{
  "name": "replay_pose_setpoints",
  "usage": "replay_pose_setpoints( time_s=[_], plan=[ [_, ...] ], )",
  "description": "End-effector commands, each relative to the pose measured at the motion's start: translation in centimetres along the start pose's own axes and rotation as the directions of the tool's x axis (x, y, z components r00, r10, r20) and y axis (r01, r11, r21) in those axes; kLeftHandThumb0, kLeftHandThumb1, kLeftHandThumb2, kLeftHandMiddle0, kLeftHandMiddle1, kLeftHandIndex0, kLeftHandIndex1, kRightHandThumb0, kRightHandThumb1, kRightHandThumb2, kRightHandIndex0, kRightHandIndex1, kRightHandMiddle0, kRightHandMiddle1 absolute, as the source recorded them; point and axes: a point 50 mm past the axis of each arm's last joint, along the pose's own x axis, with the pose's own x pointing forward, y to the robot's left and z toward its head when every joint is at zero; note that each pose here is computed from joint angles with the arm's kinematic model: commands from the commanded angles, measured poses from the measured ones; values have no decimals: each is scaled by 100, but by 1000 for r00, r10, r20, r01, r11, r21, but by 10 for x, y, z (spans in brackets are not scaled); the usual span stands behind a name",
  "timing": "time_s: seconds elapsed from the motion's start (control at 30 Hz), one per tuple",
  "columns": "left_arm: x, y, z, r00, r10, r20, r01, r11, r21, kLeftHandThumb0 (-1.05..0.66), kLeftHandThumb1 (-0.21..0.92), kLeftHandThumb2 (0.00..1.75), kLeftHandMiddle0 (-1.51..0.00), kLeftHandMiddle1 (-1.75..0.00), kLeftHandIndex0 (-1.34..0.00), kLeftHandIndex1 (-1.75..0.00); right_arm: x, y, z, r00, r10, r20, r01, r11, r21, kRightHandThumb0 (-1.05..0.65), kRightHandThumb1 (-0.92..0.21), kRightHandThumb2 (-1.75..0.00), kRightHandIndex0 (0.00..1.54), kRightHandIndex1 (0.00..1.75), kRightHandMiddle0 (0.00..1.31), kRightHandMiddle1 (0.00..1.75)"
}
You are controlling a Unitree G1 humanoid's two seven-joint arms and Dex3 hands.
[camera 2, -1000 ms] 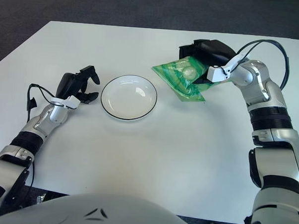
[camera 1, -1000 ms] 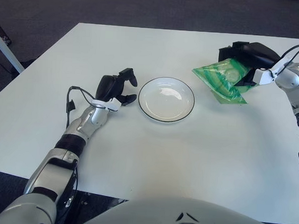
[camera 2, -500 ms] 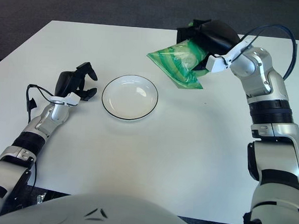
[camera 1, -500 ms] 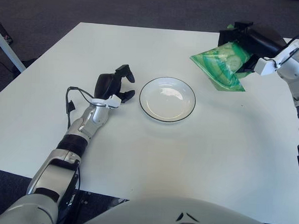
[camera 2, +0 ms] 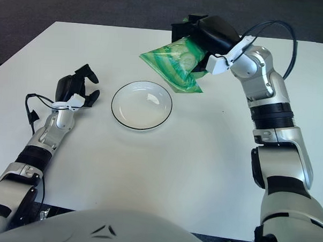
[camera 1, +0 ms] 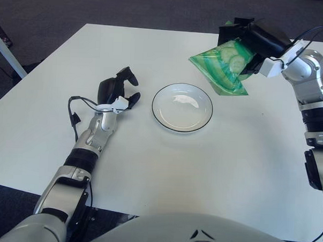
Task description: Put the snack into the plate.
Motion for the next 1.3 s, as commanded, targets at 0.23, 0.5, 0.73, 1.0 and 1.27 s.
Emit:
replay_pose_setpoints(
  time_s=[0.23, 0.5, 0.73, 1.0, 1.27],
  plan=[
    [-37, -22, -22, 980, -45, -191, 30, 996, -81, -53, 20, 146, -129, -175, -71, -175, 25, 1, 28, 991, 21, 129, -32, 996, 87, 62, -1, -169, 87, 175, 112, 175],
    [-36, -22, -18, 981, -28, -190, 8, 995, -103, -53, 20, 146, -129, -175, -71, -175, 36, 5, 37, 984, 50, 170, -67, 993, 98, 61, -3, -167, 86, 175, 110, 175],
    [-36, -21, -17, 981, -32, -189, 5, 990, -141, -53, 20, 145, -129, -175, -71, -175, 44, 17, 40, 981, 43, 189, -65, 992, 108, 60, -3, -166, 85, 175, 109, 175],
    [-36, -20, -16, 982, -39, -182, 11, 988, -151, -53, 20, 145, -130, -175, -71, -175, 48, 28, 43, 974, 18, 227, -48, 991, 126, 59, -5, -164, 84, 175, 105, 175],
    [-36, -20, -16, 982, -42, -185, 13, 988, -154, -53, 20, 146, -130, -175, -71, -175, 47, 37, 48, 959, 85, 271, -124, 984, 129, 59, -5, -164, 84, 175, 103, 175]
  ],
)
